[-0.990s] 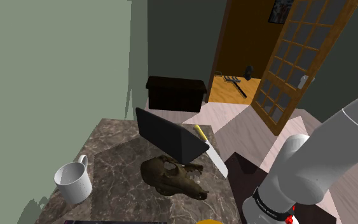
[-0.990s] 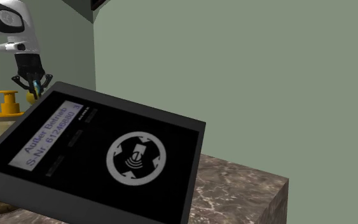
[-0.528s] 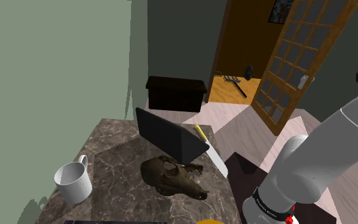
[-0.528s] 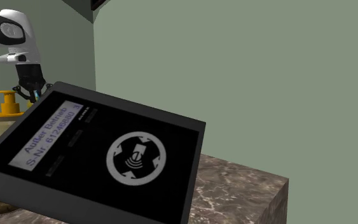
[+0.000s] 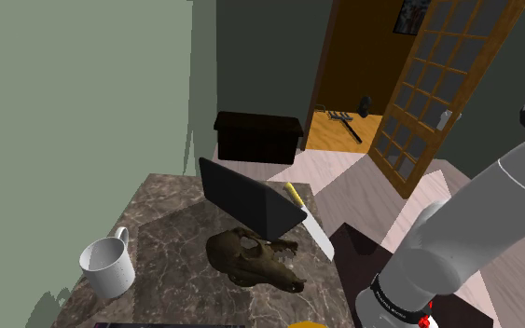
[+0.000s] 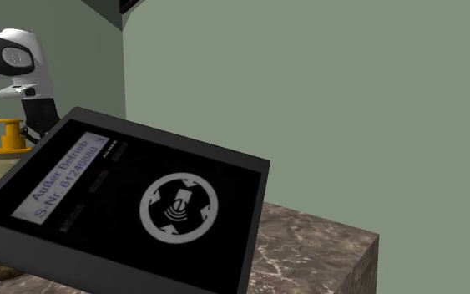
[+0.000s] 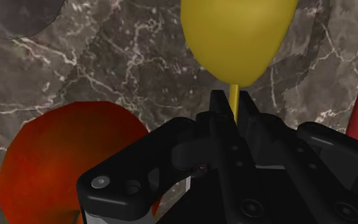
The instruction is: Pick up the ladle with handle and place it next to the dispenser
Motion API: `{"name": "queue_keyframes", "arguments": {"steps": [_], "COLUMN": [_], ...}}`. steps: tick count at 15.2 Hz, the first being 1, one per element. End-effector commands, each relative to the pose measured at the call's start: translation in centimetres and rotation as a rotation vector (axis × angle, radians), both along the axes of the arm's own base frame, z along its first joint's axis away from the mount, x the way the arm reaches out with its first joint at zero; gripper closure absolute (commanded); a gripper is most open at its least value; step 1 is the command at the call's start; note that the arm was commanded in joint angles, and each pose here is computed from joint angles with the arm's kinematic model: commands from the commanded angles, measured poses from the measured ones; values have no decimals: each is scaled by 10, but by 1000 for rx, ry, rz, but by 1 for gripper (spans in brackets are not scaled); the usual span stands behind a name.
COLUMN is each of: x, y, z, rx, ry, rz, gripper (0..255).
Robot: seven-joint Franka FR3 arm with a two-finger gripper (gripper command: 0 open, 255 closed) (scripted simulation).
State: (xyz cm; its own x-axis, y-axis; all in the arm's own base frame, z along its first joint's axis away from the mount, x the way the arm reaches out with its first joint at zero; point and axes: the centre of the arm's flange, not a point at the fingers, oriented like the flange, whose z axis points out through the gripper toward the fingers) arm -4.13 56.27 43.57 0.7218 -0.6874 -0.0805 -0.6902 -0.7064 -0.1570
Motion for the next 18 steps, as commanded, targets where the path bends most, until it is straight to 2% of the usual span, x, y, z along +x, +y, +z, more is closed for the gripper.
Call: {"name": "queue_keyframes", "arguments": {"steps": [1, 16, 18], "x": [0, 0, 0], "y": [0, 0, 0], "z": [-11, -90, -92], "rx": [0, 0, 0], "ry": [0, 0, 0], "rz": [0, 0, 0], "gripper": [255, 255, 255]}}
